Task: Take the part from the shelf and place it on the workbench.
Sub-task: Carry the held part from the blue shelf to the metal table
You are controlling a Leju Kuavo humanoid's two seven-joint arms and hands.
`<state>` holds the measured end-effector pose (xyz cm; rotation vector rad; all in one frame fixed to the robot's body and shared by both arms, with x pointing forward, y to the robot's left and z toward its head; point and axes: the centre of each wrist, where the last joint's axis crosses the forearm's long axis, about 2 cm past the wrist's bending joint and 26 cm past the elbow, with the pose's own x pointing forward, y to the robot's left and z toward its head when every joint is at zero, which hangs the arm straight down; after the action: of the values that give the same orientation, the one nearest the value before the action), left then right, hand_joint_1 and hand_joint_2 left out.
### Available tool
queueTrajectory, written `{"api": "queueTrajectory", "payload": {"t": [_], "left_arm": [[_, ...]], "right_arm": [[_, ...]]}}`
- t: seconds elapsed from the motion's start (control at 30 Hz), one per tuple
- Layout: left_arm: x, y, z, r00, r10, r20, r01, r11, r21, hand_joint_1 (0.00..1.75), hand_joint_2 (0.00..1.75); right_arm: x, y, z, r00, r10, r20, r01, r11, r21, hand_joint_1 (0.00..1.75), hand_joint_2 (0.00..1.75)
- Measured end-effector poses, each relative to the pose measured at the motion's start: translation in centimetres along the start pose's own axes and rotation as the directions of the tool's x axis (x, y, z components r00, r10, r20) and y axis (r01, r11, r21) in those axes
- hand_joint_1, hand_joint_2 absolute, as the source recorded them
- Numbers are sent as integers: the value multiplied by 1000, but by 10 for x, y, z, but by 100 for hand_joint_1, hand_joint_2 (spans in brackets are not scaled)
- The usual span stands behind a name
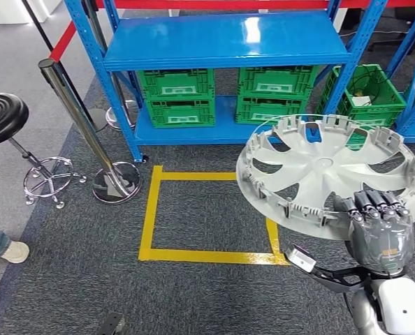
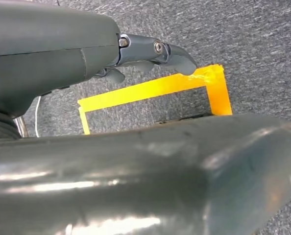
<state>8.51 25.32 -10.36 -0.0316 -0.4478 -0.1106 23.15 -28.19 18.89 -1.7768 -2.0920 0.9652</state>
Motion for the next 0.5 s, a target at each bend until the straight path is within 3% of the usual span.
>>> {"api": "queueTrajectory", "payload": {"t": [0.5], "left_arm": [[3,-5,-1,1000,-13,9,14,1000,-5,0,0]], "right_arm": [[-3,1,-1,1000,10,-25,-10,1000,0,175,175]]}}
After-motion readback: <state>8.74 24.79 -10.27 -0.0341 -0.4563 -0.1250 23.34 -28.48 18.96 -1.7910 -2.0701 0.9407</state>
